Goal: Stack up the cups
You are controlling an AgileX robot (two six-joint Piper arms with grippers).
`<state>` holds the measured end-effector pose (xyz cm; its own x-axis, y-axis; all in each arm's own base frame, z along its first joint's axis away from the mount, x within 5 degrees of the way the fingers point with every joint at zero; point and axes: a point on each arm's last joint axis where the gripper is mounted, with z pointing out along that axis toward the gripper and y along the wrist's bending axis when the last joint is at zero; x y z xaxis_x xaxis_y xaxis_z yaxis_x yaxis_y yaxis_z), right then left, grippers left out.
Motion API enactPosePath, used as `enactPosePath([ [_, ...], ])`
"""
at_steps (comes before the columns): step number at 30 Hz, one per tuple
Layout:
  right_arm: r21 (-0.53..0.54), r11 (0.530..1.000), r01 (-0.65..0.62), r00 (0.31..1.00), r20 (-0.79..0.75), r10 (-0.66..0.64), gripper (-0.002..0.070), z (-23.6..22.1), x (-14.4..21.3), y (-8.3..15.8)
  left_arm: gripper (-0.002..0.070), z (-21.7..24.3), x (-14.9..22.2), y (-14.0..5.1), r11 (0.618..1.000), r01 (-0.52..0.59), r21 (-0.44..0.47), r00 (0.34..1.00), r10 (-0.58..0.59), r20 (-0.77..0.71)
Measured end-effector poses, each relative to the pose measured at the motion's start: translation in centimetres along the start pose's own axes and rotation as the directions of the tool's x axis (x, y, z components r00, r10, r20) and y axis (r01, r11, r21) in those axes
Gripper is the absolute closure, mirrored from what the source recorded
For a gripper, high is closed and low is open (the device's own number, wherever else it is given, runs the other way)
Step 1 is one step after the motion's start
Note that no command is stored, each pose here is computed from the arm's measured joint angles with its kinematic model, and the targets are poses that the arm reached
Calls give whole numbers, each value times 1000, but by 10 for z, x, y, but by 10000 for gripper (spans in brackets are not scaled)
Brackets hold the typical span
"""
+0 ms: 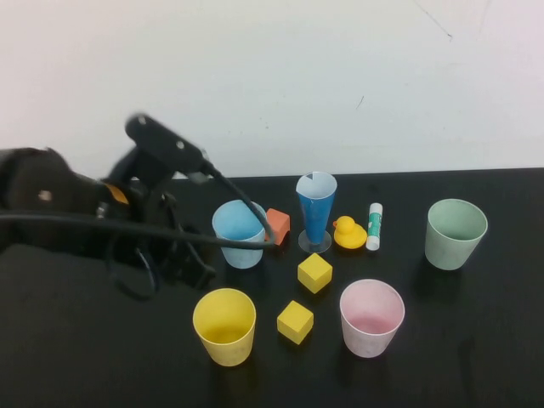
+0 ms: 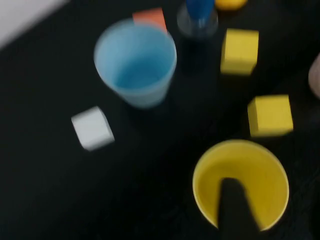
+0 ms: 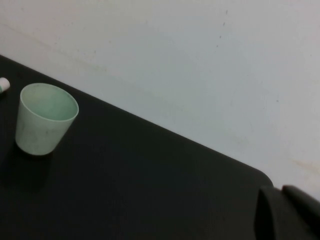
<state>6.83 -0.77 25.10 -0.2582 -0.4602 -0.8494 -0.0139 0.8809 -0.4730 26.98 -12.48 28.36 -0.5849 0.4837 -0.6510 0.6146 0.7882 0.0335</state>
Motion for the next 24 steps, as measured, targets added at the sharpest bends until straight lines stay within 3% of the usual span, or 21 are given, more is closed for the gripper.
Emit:
enactPosePath([
  [2,-1,1000,0,1000,-2,0,679,0,1,1,295,13,4,1,998,58,8,997,-57,-45],
  [5,-1,1000,0,1000,-2,0,679,0,1,1,203,33,9,3,986,166,6,981,-164,-99],
  [12,0,1000,4,1000,0,-4,679,0,1,0,172,83,26,9,977,211,-17,957,-210,-198],
  [19,0,1000,4,1000,0,-4,679,0,1,0,183,132,53,12,982,190,-21,928,-187,-321],
  [21,1,1000,4,1000,1,-4,679,0,1,0,230,141,58,12,981,192,-21,921,-187,-342],
  [24,1,1000,4,1000,1,-4,679,0,1,0,394,150,65,12,981,195,-21,911,-189,-367],
])
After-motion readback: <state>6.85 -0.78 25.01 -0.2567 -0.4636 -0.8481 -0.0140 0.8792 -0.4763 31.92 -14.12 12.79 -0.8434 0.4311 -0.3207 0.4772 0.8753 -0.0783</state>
